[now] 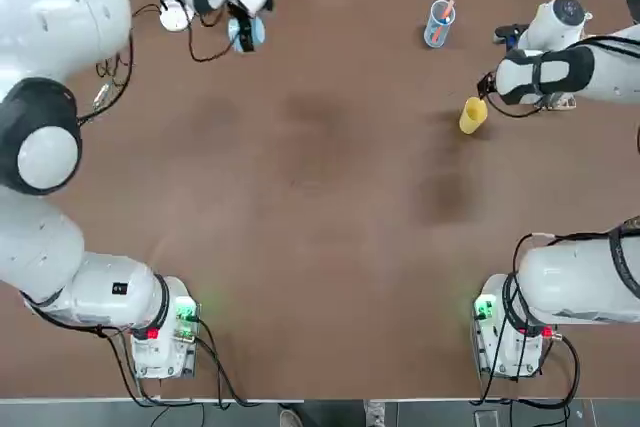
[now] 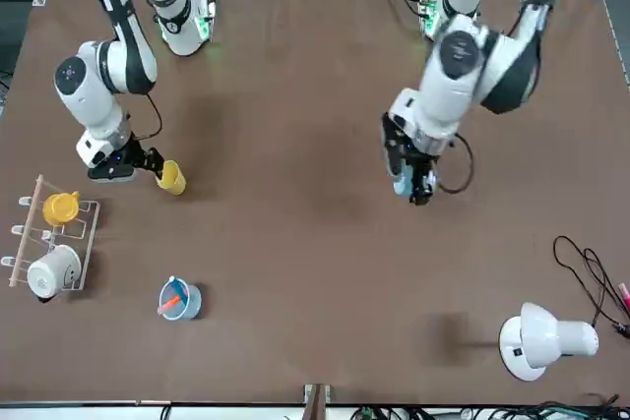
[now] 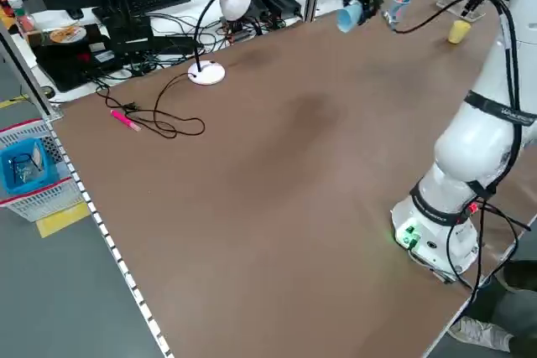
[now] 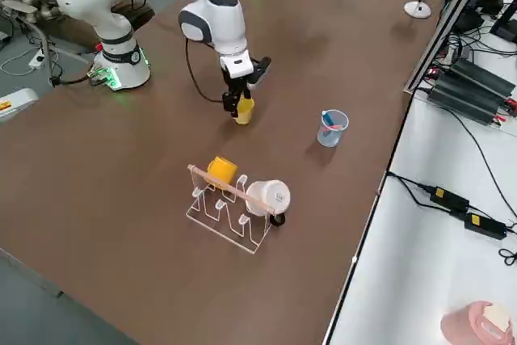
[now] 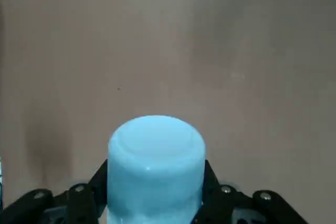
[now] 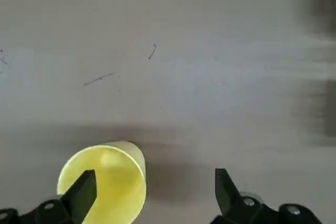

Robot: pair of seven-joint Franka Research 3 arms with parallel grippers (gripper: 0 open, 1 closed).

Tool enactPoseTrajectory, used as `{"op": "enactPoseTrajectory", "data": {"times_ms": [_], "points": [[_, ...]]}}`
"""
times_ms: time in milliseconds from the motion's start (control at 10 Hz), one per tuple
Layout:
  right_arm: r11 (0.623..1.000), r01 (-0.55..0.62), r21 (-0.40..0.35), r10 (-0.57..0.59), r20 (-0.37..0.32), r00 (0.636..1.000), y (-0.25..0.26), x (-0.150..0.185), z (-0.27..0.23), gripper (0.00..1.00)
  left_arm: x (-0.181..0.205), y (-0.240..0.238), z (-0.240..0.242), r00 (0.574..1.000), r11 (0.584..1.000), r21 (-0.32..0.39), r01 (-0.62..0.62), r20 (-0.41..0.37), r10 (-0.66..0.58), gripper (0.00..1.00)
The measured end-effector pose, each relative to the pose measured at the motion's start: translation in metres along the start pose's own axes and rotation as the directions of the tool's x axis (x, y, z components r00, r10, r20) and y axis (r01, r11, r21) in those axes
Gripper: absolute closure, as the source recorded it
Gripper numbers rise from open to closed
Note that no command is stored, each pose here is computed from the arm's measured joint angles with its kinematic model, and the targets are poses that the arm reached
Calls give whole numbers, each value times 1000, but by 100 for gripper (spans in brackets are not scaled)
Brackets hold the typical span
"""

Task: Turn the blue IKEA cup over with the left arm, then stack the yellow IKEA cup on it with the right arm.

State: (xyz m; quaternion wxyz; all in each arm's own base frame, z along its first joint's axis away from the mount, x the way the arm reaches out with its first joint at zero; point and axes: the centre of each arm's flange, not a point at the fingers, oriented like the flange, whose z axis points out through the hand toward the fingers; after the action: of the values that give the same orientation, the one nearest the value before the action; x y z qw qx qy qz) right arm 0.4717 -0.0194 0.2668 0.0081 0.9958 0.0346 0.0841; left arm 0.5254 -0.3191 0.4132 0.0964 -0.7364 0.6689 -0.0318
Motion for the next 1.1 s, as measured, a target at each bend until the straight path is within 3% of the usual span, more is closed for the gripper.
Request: {"op": "enactPoseTrajectory", "data": {"times_ms": [200,500,700,1100], "points": [[1000,5,-1,-5,0,1000,2,-14,10,0,37,36,19,984,994,54,-91,161,82,31],[1000,7,1,-7,9,1000,1,-19,13,1,86,68,58,909,978,78,-194,389,150,31],[1000,11,2,-11,10,1000,-1,-20,14,1,113,86,84,859,962,72,-264,470,201,31],[1000,21,2,-21,-7,1000,-6,-21,18,2,154,100,127,768,960,36,-277,609,199,31]]}}
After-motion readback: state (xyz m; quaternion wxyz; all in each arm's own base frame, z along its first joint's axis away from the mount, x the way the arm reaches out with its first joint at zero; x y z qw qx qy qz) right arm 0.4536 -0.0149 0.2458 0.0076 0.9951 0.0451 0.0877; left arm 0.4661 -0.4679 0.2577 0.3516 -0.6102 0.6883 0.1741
